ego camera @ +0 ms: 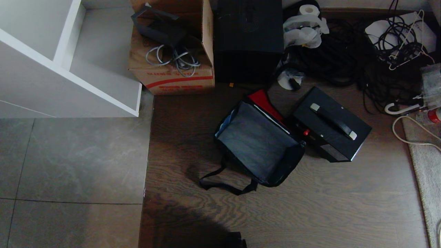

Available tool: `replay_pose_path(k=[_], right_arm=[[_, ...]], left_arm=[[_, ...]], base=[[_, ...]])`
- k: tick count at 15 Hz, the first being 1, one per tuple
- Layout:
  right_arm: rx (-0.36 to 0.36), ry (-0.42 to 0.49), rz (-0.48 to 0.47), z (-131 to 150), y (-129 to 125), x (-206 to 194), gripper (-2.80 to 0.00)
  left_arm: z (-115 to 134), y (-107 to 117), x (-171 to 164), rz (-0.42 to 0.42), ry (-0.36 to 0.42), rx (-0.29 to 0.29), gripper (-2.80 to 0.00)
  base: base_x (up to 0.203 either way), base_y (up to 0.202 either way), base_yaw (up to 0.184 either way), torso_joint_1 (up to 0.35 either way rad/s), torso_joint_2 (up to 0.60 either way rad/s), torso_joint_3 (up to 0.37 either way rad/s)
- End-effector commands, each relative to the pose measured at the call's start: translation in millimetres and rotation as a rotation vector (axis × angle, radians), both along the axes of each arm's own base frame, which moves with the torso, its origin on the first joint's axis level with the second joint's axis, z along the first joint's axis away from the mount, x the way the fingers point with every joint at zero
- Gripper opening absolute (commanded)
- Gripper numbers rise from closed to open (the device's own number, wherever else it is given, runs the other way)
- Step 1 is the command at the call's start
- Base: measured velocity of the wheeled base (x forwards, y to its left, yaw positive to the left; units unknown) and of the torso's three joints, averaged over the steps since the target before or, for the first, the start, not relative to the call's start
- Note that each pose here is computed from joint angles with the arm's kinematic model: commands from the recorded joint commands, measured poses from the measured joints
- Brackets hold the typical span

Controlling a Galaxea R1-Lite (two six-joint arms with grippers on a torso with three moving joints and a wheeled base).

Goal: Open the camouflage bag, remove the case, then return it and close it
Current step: Grip the handle again

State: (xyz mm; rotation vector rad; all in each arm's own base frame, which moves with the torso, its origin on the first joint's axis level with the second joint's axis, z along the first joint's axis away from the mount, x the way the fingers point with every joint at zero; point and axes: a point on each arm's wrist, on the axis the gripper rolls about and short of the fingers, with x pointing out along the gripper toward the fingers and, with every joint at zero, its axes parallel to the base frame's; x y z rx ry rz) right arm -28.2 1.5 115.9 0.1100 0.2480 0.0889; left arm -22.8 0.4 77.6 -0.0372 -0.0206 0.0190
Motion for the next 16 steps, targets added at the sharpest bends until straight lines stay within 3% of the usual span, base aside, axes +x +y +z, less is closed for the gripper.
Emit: replay_pose_path(k=[1, 4, 7, 9, 11, 13, 15, 16], right_arm=[[0.025, 0.225, 0.041, 24.4, 1.4, 36.2, -2.8], [0.057, 0.422, 0.102, 46.2, 6.9, 101.0, -2.8], [0.137, 0.48, 0.097, 63.1, 16.3, 197.0, -2.8], [0.234, 0.434, 0.073, 62.5, 23.5, 265.1, -2.8], [0.281, 0.349, 0.077, 55.5, 29.5, 319.2, -2.8], [0.279, 0.216, 0.106, 52.5, 34.1, 358.3, -2.8], [0.251, 0.168, 0.134, 40.4, 36.7, 379.4, -2.8], [0.238, 0.166, 0.151, 37.7, 37.7, 386.0, 0.0]], left_arm=[[-2.5, 0.0, 0.7, 0.001, 0.008, -0.001, -2.8], [-2.7, 0.0, 0.7, 0.001, 0.009, -0.001, -2.8], [-2.8, 0.0, 0.8, 0.001, 0.009, -0.001, -2.8], [-2.9, 0.0, 0.8, 0.001, 0.009, -0.001, -2.8], [-2.9, 0.0, 0.8, 0.001, 0.009, 0.0, -2.8], [-2.8, 0.0, 0.8, 0.001, 0.009, -0.001, -2.8], [-2.8, 0.0, 0.7, 0.001, 0.009, 0.0, -2.8], [-2.9, 0.0, 0.8, 0.001, 0.009, 0.0, -2.8]], base=[[0.0, 0.0, 0.0, 0.0, 0.0, 0.0], [0.0, 0.0, 0.0, 0.0, 0.0, 0.0], [0.0, 0.0, 0.0, 0.0, 0.0, 0.0], [0.0, 0.0, 0.0, 0.0, 0.0, 0.0], [0.0, 0.0, 0.0, 0.0, 0.0, 0.0], [0.0, 0.0, 0.0, 0.0, 0.0, 0.0], [0.0, 0.0, 0.0, 0.0, 0.0, 0.0], [0.0, 0.0, 0.0, 0.0, 0.0, 0.0]])
